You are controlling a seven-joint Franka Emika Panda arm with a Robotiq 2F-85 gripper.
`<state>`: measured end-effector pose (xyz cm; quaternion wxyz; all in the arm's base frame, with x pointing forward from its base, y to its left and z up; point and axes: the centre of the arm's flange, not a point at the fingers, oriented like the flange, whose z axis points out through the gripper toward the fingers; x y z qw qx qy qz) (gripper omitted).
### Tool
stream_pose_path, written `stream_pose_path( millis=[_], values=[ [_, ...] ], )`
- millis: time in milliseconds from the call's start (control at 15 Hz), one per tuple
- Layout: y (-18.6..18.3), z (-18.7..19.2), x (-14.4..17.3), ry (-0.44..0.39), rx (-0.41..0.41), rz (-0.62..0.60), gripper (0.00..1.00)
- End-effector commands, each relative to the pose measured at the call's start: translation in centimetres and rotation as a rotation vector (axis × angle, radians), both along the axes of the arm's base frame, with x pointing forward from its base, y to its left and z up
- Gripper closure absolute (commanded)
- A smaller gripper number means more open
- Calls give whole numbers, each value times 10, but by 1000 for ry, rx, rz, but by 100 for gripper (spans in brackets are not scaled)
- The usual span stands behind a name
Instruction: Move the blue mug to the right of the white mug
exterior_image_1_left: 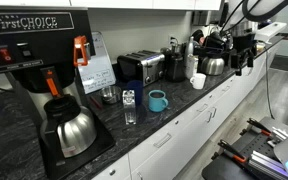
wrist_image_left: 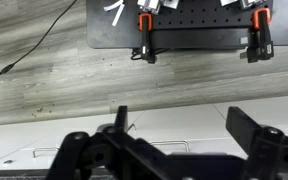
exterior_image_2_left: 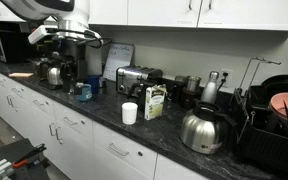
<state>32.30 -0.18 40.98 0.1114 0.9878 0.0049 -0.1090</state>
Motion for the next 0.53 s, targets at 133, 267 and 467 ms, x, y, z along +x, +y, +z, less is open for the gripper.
stream_pose_path(
  millis=[133,267,467],
  values=[
    [4,0,3,0,-7,-4,0],
    [20,-2,12,-21,-12,2,0],
    [58,-1,28,-79,2,37,0]
  ],
)
